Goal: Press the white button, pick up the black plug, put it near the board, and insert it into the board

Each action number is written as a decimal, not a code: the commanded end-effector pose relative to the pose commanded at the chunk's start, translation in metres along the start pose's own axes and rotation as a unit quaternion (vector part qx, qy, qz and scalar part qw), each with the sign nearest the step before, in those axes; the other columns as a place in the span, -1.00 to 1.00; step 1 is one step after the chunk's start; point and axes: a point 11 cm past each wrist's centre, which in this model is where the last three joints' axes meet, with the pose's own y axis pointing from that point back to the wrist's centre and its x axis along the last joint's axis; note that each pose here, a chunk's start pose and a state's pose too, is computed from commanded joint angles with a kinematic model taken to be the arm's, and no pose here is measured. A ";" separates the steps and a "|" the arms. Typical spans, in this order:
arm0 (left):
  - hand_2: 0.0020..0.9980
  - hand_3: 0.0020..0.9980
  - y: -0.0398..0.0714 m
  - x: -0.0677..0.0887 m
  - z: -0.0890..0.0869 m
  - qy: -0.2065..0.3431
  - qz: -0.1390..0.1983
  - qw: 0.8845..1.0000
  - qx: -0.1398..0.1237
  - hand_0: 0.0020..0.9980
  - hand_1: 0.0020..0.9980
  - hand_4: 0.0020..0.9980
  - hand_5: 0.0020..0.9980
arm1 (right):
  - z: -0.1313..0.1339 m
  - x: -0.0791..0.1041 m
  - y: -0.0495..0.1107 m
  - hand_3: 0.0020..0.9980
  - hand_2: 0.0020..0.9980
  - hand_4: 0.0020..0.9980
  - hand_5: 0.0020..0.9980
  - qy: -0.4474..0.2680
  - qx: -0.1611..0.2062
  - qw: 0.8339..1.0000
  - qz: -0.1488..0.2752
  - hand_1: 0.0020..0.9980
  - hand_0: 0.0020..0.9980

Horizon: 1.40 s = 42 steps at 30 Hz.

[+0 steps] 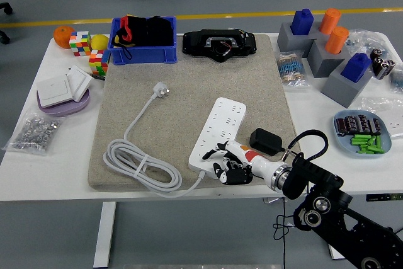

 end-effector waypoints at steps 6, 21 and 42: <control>0.18 0.37 0.000 -0.001 0.000 0.000 -0.001 1.000 0.000 0.42 0.33 0.31 -0.43 | 0.005 0.000 -0.001 0.39 -0.87 -0.22 -1.00 0.012 -0.006 1.000 0.003 -1.00 -1.00; 0.18 0.37 0.000 -0.001 0.001 -0.001 -0.001 1.000 0.000 0.42 0.33 0.31 -0.44 | 0.013 -0.003 -0.003 0.37 -0.86 -0.23 -1.00 0.039 -0.015 0.999 0.002 -1.00 -1.00; 0.18 0.37 0.000 -0.002 0.000 -0.001 -0.002 1.000 0.000 0.42 0.33 0.31 -0.43 | -0.039 0.044 0.021 0.27 -0.72 -0.49 -1.00 0.030 0.144 0.980 0.135 -0.89 -0.80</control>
